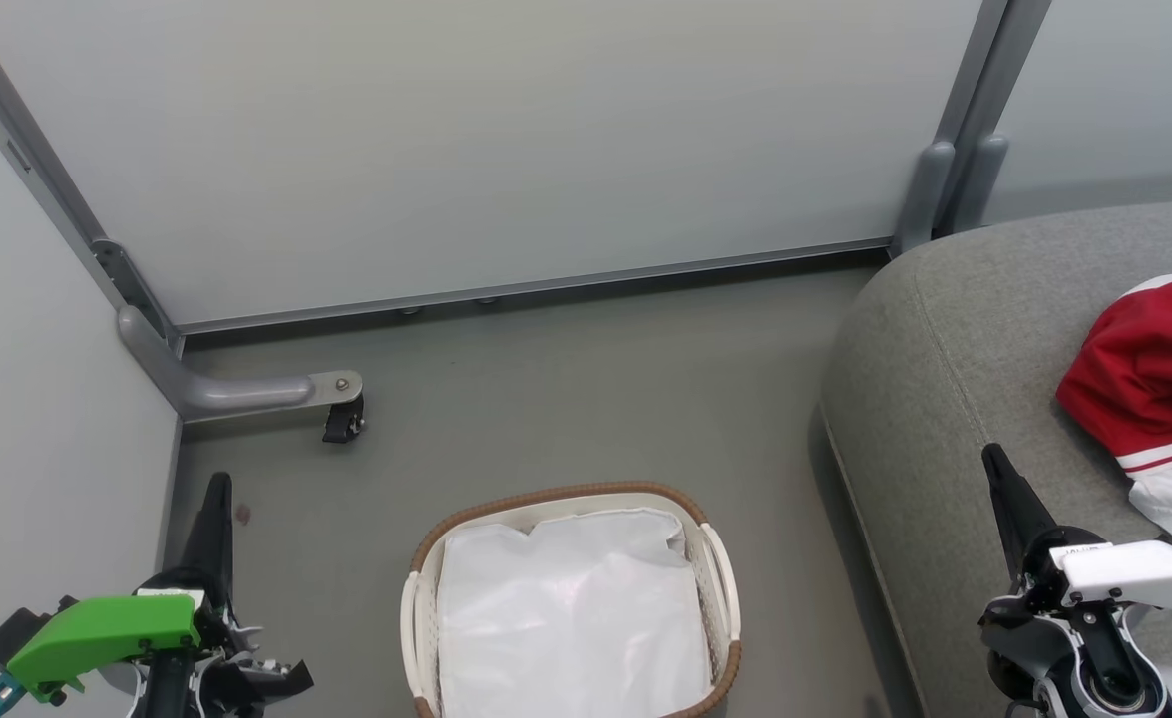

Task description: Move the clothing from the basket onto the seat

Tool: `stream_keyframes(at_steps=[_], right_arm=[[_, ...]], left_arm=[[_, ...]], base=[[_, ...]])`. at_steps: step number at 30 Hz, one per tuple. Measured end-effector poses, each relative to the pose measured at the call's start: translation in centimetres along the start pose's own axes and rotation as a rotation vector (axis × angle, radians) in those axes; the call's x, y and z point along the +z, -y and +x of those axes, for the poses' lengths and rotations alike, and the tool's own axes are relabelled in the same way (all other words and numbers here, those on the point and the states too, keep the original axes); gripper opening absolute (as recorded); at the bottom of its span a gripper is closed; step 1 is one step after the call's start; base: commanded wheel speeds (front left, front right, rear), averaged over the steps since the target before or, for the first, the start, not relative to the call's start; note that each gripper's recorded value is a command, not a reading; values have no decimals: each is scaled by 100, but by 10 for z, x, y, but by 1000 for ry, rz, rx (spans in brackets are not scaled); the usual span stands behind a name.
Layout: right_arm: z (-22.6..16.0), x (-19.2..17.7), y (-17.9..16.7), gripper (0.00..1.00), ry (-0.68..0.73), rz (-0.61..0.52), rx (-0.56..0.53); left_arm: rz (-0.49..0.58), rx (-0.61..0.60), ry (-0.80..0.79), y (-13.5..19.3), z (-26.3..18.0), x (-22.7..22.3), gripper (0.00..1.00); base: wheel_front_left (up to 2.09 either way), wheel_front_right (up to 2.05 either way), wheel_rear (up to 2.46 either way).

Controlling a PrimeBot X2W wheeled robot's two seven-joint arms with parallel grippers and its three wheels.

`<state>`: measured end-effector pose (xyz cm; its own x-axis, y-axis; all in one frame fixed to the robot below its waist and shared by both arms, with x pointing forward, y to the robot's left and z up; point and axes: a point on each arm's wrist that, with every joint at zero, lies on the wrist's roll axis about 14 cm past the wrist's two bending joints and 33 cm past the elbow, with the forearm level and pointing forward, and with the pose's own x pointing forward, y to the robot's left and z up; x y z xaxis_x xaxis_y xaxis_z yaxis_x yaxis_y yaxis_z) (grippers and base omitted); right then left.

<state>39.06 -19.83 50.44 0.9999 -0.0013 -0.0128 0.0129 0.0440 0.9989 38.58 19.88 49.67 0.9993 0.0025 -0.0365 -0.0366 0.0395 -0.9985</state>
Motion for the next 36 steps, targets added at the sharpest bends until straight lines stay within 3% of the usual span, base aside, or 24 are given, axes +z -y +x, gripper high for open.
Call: stream_keyframes(at_steps=[8,36], right_arm=[[-1,0,-3,0,-4,50,14],[-1,0,-4,0,-4,50,14]], left_arm=[[-45,-23,-3,7,1,0,0],[-46,-25,-3,7,2,0,0]], base=[[0,0,0],[0,0,0]])
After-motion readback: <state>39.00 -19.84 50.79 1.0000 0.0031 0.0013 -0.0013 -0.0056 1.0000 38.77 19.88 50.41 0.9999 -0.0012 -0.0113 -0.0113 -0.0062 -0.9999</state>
